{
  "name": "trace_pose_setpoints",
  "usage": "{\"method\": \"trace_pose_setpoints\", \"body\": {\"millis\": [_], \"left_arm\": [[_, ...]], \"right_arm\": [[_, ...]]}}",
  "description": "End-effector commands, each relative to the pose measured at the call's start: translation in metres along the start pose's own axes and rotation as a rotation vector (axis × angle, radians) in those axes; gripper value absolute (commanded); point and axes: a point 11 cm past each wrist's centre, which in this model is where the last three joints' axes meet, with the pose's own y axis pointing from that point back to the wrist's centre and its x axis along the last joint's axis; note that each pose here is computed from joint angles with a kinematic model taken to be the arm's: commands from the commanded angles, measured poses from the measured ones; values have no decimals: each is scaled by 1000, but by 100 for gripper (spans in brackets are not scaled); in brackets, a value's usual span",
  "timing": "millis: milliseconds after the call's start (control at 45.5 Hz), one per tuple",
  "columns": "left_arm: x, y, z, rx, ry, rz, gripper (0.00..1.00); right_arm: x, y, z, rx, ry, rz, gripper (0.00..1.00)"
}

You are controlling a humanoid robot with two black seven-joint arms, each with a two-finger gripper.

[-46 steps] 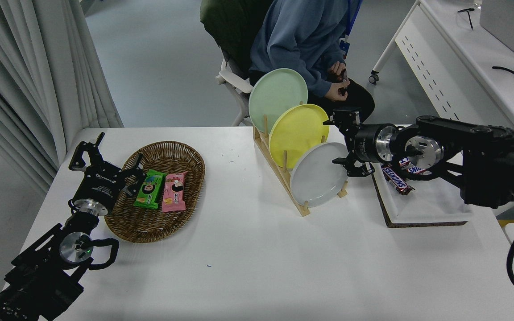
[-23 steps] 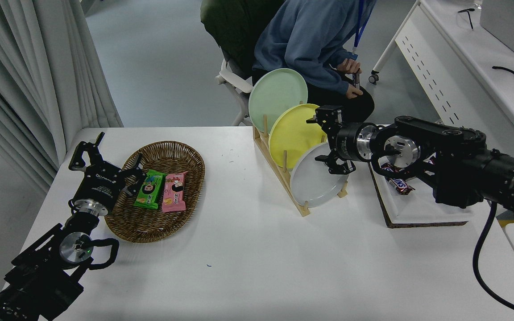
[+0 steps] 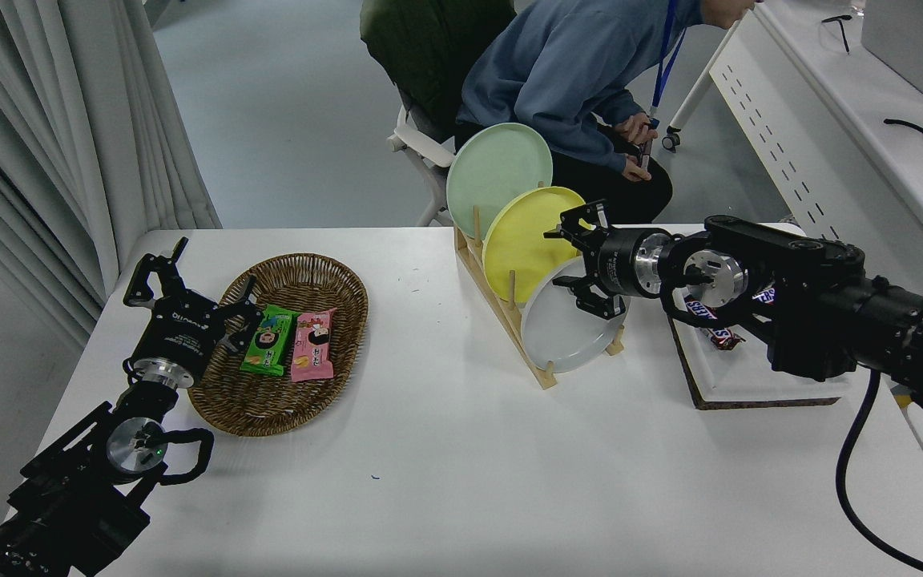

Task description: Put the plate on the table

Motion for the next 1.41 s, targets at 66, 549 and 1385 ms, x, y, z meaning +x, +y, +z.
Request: {"method": "trace_pose_setpoints", "body": {"millis": [66,549,1385], "left_arm": [[0,0,0,0,-1,2,100],[0,0,0,1,-1,1,100],[0,0,0,0,0,0,100]], "right_arm": [[4,4,-2,-48,-8,5,50],[9,15,-9,-58,-27,2,35],[26,18,-12,-58,-61,97,28]]}}
